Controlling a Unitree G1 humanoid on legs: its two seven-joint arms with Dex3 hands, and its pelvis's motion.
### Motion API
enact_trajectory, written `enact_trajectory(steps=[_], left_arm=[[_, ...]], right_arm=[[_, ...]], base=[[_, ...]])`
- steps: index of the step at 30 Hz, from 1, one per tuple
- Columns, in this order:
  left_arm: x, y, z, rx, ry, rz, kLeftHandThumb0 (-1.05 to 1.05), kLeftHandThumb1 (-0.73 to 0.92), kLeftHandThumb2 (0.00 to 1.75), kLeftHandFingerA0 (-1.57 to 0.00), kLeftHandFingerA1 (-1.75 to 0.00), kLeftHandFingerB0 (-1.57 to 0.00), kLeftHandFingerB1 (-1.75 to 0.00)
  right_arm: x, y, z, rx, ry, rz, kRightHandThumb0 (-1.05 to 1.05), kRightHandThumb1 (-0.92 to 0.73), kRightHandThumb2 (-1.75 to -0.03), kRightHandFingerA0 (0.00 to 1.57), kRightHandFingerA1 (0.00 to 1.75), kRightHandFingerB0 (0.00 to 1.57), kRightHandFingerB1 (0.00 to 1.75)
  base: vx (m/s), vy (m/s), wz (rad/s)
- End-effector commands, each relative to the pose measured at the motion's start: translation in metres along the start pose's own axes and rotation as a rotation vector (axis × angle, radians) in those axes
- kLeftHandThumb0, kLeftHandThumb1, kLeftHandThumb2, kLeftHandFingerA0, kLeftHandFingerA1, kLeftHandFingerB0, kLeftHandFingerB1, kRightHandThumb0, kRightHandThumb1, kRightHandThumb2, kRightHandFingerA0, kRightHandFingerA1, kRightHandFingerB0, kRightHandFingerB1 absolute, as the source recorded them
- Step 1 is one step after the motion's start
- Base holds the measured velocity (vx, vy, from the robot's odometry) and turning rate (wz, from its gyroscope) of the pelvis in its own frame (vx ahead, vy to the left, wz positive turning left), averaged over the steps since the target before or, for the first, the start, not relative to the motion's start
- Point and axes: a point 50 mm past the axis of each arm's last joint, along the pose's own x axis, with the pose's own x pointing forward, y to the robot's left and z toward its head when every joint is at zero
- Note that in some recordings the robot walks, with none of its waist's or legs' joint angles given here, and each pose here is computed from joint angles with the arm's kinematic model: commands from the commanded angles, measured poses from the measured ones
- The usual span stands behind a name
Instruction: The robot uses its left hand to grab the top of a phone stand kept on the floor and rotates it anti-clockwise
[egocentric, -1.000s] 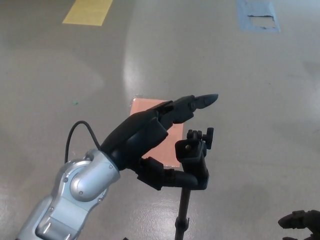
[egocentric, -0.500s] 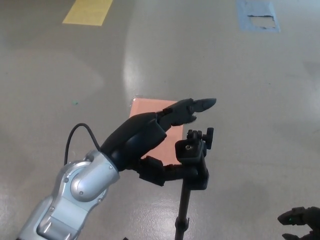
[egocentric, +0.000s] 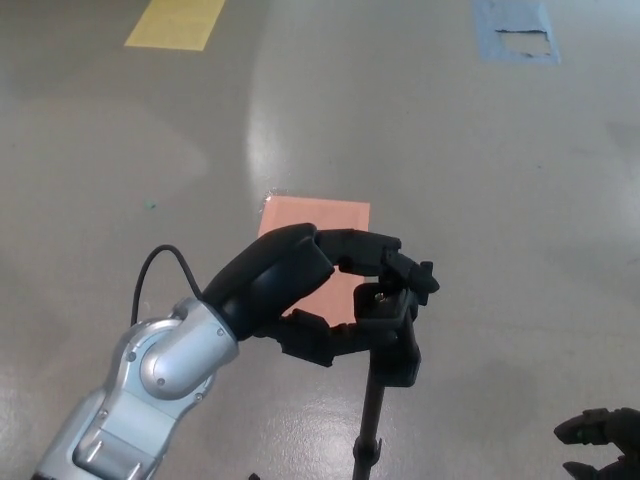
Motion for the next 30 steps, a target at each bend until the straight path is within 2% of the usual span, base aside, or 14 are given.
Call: enact_trajectory(steps=[1,5,6,9,10,12,13,14,15,16,17,25,26,30], left_arm=[[0.001,0.004,0.0,-0.016,-0.005,0.003,-0.07,0.75,0.67,-0.92,-0.85,-0.92,-0.56],[0.001,0.004,0.0,-0.015,-0.017,0.008,-0.07,0.75,0.68,-0.92,-0.83,-0.92,-0.55],[0.002,0.004,0.0,-0.015,-0.016,0.008,-0.08,0.75,0.68,-0.93,-0.81,-0.92,-0.55],[0.002,0.005,0.001,-0.015,-0.011,0.003,-0.08,0.75,0.68,-0.92,-0.81,-0.92,-0.55],[0.002,0.005,0.002,-0.015,-0.011,0.001,-0.08,0.74,0.7,-0.92,-0.81,-0.92,-0.55],[0.003,0.006,0.002,-0.017,-0.013,0.001,-0.08,0.74,0.7,-0.92,-0.81,-0.92,-0.55],[0.004,0.007,0.003,-0.036,-0.016,0.0,-0.09,0.74,0.69,-0.93,-0.84,-0.92,-0.55],[0.004,0.007,0.003,-0.041,-0.017,0.0,-0.09,0.74,0.69,-0.93,-0.84,-0.92,-0.55],[0.005,0.009,0.004,-0.099,0.0,-0.017,-0.13,0.78,0.63,-0.94,-0.82,-0.88,-0.53],[0.006,0.009,0.005,-0.123,0.007,-0.026,-0.13,0.78,0.63,-0.94,-0.82,-0.88,-0.53],[0.006,0.01,0.006,-0.152,0.006,-0.02,-0.15,0.75,0.63,-0.97,-0.72,-0.86,-0.53],[0.014,0.015,0.004,-0.55,0.04,0.008,-0.19,0.73,0.62,-1.03,-0.71,-0.9,-0.56],[0.014,0.015,0.003,-0.601,0.045,0.006,-0.22,0.73,0.62,-1.03,-0.72,-0.91,-0.53],[0.013,0.017,0.003,-0.694,0.057,0.003,-0.21,0.73,0.62,-1.03,-0.73,-0.91,-0.53]], right_arm=[[-0.003,-0.009,-0.002,0.011,0.013,-0.017,-0.45,-0.73,-0.79,0.28,0.44,0.17,0.37],[-0.003,-0.01,-0.001,0.011,0.017,-0.019,-0.39,-0.83,-0.65,0.31,0.38,0.19,0.29],[-0.003,-0.01,-0.001,0.012,0.016,-0.019,-0.45,-0.74,-0.78,0.27,0.44,0.16,0.36],[-0.003,-0.011,0.0,0.013,0.014,-0.018,-0.46,-0.73,-0.79,0.28,0.45,0.16,0.36],[-0.003,-0.011,0.001,0.01,0.014,-0.018,-0.39,-0.83,-0.65,0.31,0.39,0.18,0.29],[-0.003,-0.012,0.001,0.007,0.015,-0.019,-0.39,-0.83,-0.65,0.31,0.39,0.18,0.29],[-0.003,-0.012,0.002,0.006,0.015,-0.022,-0.46,-0.73,-0.79,0.28,0.44,0.17,0.36],[-0.003,-0.013,0.002,0.005,0.015,-0.023,-0.46,-0.73,-0.79,0.28,0.44,0.17,0.36],[-0.003,-0.013,0.002,-0.003,0.016,-0.026,-0.4,-0.84,-0.65,0.37,0.4,0.19,0.29],[-0.003,-0.013,0.002,-0.006,0.017,-0.026,-0.4,-0.84,-0.65,0.37,0.4,0.19,0.29],[-0.003,-0.014,0.003,-0.009,0.014,-0.028,-0.46,-0.73,-0.79,0.3,0.45,0.17,0.37],[-0.003,-0.017,0.006,-0.005,0.014,-0.038,-0.45,-0.74,-0.79,0.29,0.44,0.18,0.36],[-0.003,-0.017,0.006,0.0,0.013,-0.037,-0.38,-0.83,-0.65,0.32,0.38,0.2,0.3],[-0.003,-0.017,0.008,0.013,0.01,-0.037,-0.38,-0.83,-0.65,0.33,0.39,0.2,0.3]], base=[[0.0,0.0,0.0],[0.0,0.0,0.0],[0.0,0.0,0.0],[0.0,0.0,0.0],[0.0,0.0,0.0],[0.0,0.0,0.0],[0.0,0.0,0.0],[0.0,0.0,0.0],[0.0,0.0,0.0],[0.0,0.0,0.0],[0.0,0.0,0.0],[0.0,0.0,0.0],[0.0,0.0,0.0],[0.0,0.0,0.0]])
